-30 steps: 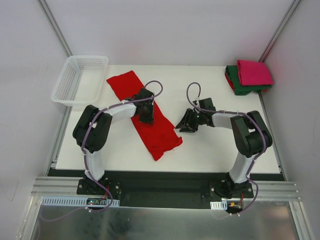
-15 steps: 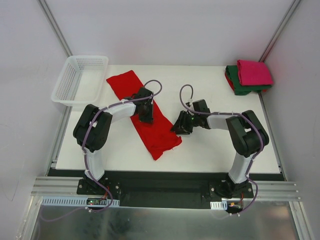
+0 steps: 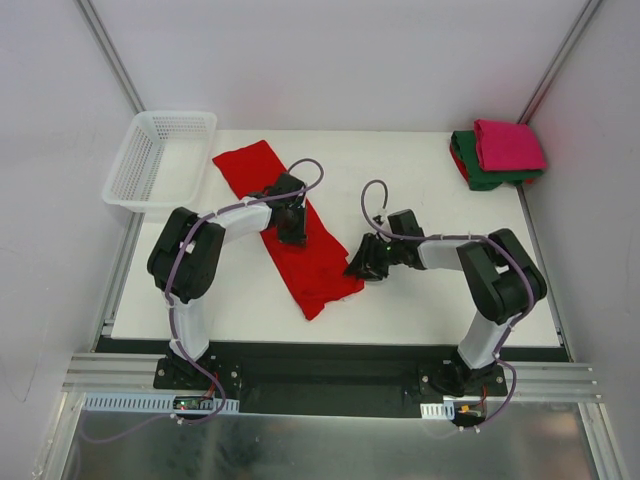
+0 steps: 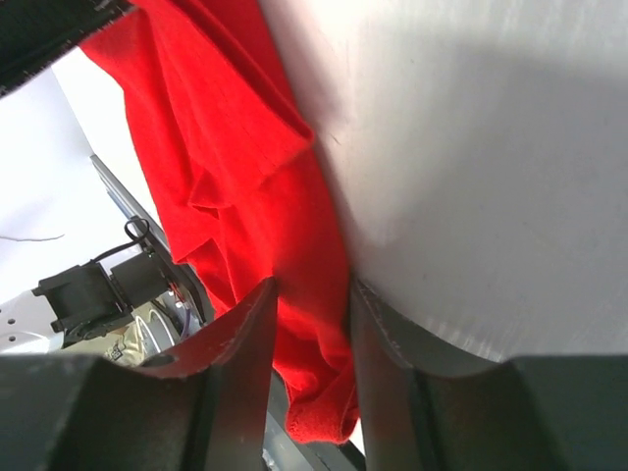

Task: Fold and stack the t-shirts
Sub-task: Fold the other side of the tshirt into a rectangle

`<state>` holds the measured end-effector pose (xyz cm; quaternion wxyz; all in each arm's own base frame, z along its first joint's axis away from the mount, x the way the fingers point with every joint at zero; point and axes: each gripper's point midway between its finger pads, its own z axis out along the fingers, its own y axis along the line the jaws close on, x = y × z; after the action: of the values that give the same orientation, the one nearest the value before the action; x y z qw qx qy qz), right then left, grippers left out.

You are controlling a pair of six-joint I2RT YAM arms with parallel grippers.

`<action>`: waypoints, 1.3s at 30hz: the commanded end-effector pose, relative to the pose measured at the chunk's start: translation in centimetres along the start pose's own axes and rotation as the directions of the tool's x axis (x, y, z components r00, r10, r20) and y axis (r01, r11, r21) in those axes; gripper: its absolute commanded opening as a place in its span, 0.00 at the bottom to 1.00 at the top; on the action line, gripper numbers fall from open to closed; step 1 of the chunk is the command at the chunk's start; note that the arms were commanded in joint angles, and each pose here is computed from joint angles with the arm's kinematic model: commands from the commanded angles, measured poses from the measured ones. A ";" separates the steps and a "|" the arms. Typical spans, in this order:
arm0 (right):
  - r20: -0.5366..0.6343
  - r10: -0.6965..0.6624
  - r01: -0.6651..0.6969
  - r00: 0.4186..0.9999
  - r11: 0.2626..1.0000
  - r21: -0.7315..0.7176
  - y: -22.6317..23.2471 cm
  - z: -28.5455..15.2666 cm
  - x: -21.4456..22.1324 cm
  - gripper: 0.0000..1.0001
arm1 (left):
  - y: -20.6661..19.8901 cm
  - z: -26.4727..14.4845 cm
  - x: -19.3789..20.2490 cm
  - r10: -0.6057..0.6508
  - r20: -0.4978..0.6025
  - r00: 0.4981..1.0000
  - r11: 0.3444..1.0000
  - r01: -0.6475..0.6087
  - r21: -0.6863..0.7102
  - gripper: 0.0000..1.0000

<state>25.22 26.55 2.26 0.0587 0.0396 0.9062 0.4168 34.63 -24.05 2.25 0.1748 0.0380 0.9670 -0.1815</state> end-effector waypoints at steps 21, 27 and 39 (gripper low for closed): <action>-0.053 0.061 -0.052 0.997 0.986 0.159 -4.6 -2.2 5.8 0.36 | 1.4 0.4 -0.8 -0.027 0.006 1.000 0.999 0.027 -0.033 0.00; -0.050 0.069 -0.060 0.996 0.986 0.159 -4.7 -2.5 6.3 0.36 | 1.5 0.4 -0.7 -0.029 0.003 1.000 0.999 0.029 -0.033 0.00; -0.041 0.076 -0.068 0.996 0.982 0.175 -4.6 -4.1 7.7 0.36 | 1.6 0.4 -0.6 -0.034 0.001 0.999 0.999 0.034 -0.035 0.00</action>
<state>18.98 23.04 2.06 0.0383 0.0591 0.9211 0.3829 34.88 -23.86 2.20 0.1718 0.0323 0.9670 -0.1854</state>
